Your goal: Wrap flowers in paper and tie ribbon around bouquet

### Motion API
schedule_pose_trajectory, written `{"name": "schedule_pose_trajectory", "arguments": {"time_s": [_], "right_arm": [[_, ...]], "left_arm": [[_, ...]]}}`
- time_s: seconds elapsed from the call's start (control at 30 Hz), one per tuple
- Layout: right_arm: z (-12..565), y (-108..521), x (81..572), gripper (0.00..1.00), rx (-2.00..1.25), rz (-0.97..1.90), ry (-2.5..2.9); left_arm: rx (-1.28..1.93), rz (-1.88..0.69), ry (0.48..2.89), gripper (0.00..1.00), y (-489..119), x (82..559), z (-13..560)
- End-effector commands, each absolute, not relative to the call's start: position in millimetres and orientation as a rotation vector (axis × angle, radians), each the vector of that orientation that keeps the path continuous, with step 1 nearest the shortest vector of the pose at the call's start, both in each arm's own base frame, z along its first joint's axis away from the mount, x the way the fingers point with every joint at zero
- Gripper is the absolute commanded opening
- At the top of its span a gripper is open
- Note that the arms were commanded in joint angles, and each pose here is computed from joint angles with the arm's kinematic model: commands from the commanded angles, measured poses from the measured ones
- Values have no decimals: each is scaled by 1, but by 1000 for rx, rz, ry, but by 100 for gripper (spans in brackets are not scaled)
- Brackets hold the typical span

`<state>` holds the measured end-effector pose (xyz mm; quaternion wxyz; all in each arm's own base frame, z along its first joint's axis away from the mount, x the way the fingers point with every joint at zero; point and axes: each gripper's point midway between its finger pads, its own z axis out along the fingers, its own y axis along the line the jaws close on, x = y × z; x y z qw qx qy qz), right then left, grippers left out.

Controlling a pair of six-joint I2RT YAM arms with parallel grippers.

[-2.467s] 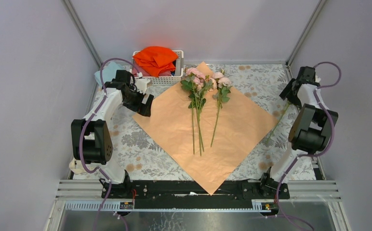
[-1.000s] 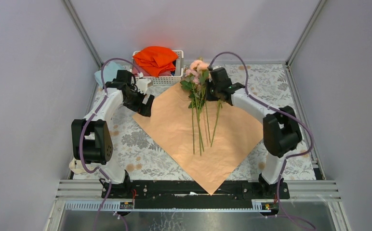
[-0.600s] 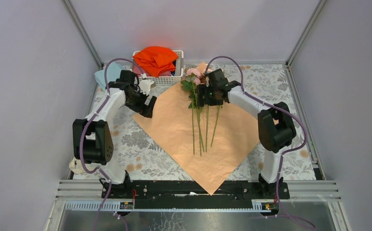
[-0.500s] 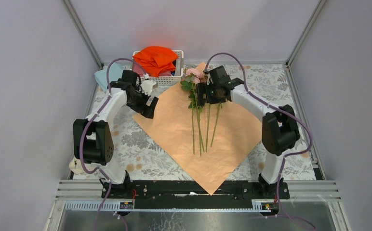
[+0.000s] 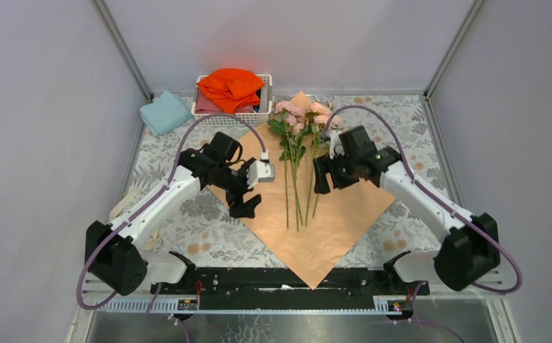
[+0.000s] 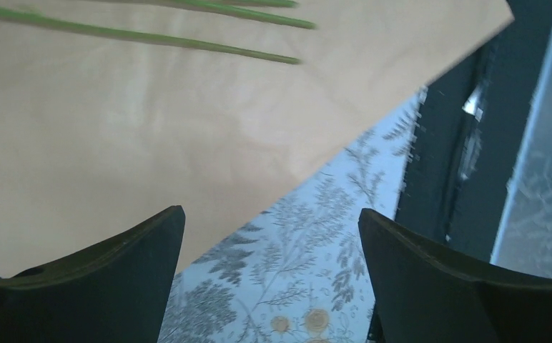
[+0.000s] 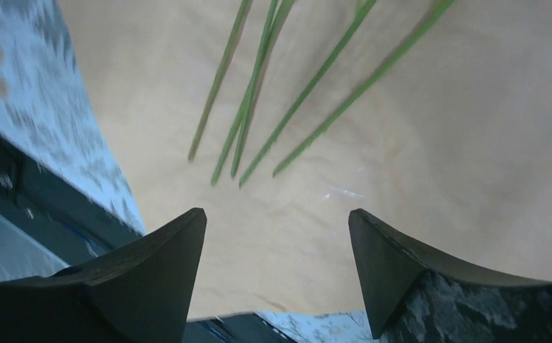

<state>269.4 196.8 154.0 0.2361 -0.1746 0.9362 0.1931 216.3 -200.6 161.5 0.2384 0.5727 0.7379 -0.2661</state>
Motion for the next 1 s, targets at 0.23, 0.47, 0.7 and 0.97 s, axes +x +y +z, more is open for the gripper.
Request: {"name": "schedule_pose_trajectory", "arguments": {"time_s": [0.23,0.47,0.7,0.97], "right_arm": [[91,237,81,83,-2072,783,1493],[47,224,33,83,-2476,637,1152],[17,225,27,80,-2537,582,1058],[17,240,42,61,-2431,510,1017]], "left_arm": [[1719,-813,1800,99,-197,165,129],[1661,-805,1844,99,-194,162,120],[1646,-797,1881,99,-192,162,114],[1637,-774,1895,99,-191,166,114]]}}
